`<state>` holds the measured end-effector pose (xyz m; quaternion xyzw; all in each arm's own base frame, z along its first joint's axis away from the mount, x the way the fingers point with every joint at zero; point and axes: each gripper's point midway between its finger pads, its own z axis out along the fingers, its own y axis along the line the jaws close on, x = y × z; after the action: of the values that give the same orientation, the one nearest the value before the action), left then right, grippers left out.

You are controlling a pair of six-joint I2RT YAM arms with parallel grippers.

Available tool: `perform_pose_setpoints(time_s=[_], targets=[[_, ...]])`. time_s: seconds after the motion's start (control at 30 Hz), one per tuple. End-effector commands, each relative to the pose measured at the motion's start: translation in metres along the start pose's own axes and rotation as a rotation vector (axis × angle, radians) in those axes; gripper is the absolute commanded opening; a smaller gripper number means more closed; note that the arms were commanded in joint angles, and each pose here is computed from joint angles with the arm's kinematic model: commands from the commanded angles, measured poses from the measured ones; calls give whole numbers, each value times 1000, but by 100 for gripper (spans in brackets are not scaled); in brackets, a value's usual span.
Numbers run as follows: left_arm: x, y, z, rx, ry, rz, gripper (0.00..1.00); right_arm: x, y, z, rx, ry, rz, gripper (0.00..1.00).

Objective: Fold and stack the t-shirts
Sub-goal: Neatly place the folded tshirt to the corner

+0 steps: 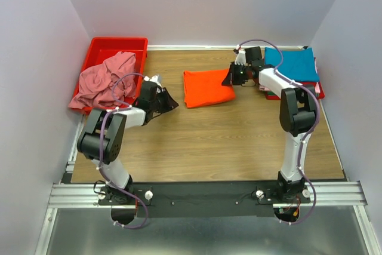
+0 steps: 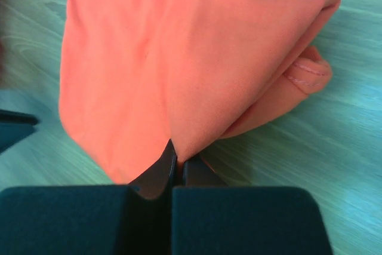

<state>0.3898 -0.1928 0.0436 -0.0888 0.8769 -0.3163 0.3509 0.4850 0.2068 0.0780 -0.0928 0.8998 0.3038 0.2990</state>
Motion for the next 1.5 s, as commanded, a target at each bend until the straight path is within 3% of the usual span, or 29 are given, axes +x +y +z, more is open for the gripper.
perform_pose_setpoints(time_s=[0.0, 0.3, 0.57, 0.87, 1.47], targets=[[-28, -18, -28, 21, -85, 90, 31, -30, -3, -25, 53, -61, -79, 0], [-101, -75, -119, 71, -338, 290, 32, -62, -15, -49, 155, -60, -287, 0], [-106, -88, -170, 90, -402, 362, 32, -95, -34, -75, 315, -67, -494, 0], [-93, -84, -182, 100, -394, 380, 32, -134, -57, -105, 525, -68, -677, 0], [-86, -71, -184, 90, -384, 395, 32, -174, -71, -157, 715, -102, -788, 0]])
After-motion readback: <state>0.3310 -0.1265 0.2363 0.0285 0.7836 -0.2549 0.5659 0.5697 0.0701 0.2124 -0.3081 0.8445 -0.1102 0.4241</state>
